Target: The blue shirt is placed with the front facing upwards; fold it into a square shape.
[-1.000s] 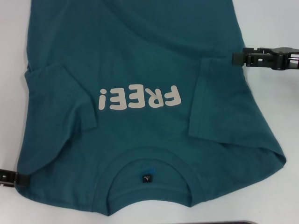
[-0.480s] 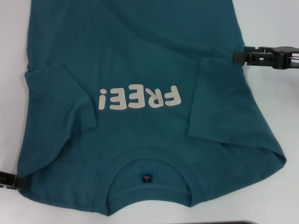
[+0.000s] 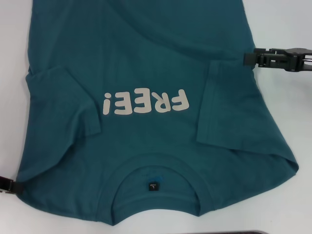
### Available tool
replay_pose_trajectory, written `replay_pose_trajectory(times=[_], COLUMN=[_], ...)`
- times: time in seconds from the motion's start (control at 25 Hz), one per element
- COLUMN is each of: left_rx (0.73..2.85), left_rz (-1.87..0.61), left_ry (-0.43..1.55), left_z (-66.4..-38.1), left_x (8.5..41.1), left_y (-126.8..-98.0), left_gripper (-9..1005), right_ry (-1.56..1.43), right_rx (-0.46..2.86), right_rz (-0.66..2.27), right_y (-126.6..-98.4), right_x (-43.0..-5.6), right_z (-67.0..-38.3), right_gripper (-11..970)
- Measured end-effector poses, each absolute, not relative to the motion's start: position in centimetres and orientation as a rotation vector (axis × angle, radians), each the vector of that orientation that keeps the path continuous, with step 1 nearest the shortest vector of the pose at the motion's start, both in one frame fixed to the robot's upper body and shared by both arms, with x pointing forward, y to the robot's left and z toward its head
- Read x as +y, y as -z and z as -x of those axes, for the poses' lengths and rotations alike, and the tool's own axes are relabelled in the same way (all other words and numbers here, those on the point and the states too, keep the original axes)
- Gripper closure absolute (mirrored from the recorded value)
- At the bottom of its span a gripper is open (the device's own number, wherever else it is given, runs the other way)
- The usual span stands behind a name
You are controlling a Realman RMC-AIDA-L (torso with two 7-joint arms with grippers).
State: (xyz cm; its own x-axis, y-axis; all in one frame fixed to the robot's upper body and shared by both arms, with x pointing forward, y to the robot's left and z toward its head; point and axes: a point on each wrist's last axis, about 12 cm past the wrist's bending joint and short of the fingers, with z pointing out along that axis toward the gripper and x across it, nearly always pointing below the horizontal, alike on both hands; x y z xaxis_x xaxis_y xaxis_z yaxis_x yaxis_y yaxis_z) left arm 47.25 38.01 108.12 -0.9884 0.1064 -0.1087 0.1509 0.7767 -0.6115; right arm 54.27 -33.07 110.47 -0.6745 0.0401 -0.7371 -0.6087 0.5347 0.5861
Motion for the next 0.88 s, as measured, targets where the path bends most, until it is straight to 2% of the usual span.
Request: replay_pose_trajectory(times=[0.12,0.24,0.88], left_rx=[2.9,2.906,2.9], left_rz=[-0.211,-0.213,-0.196], left_ry=[1.002,0.997,1.001], left_z=[-47.24,-47.22,-47.36], left_x=[38.06,38.1,38.77], left_y=[-108.12,-108.12,-108.84], left_gripper=[887,893,886], right_ry=[-1.156,-1.157,-1.151], right_rx=[2.054,2.054,2.057], right_rz=[0.459,0.459,0.452], right_y=[-110.46,-110.45,-110.37], right_x=[-33.06,-33.05,-33.12], right_z=[-54.26,-54.25,-54.25], right_gripper=[38,128,128])
